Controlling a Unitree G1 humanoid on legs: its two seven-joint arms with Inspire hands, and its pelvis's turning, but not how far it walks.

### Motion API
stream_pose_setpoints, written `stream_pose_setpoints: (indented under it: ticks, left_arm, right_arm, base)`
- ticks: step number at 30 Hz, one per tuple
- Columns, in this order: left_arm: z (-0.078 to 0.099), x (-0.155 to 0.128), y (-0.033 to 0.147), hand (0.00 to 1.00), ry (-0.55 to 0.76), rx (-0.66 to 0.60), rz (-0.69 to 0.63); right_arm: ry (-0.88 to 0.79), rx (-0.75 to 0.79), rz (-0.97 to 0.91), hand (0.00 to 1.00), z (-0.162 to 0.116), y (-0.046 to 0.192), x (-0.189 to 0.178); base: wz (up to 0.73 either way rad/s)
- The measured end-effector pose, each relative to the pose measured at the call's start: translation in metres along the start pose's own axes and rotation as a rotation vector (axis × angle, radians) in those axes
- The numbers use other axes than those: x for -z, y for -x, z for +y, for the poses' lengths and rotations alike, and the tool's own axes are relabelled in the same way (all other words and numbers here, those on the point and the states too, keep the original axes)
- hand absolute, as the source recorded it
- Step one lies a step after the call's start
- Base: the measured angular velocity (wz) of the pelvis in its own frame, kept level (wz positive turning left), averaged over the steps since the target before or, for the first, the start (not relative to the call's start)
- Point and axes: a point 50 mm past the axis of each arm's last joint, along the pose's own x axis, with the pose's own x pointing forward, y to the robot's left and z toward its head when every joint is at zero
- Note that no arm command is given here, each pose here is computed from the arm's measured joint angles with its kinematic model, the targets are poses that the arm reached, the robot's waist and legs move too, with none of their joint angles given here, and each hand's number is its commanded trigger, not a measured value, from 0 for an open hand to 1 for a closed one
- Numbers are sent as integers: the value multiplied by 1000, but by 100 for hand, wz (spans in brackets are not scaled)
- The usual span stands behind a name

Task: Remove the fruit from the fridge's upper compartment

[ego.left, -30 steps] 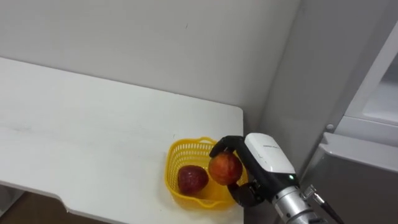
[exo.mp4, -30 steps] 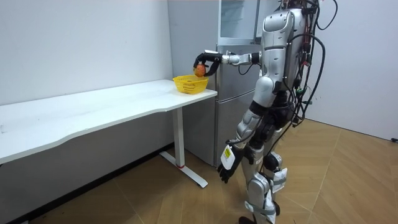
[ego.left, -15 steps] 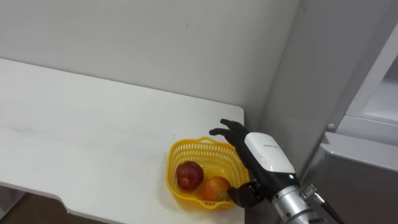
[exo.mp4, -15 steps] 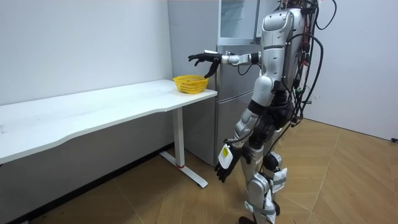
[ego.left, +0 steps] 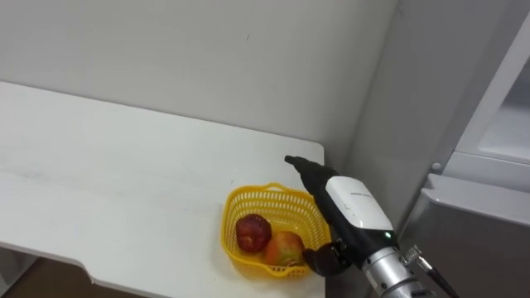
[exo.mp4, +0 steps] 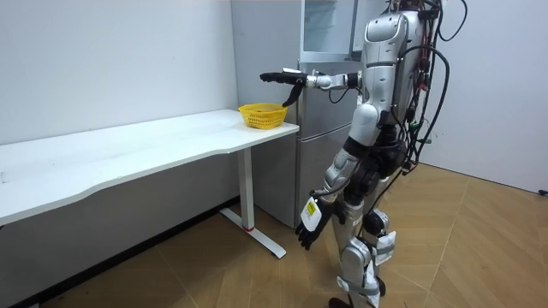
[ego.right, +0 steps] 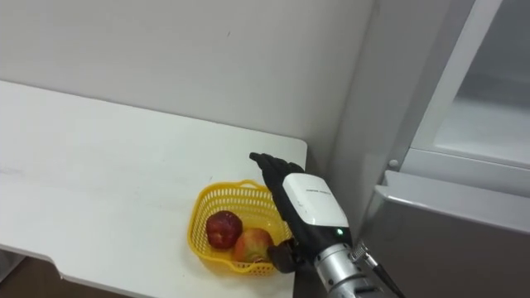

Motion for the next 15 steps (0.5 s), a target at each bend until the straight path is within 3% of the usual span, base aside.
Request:
stream_pose_setpoints:
  ticks: [15]
  left_arm:
    - [-1, -5, 0, 0, 13, -35, -20]
  right_arm:
    - [-134, 17, 44, 0, -2, 0, 4]
  base:
    - [0]
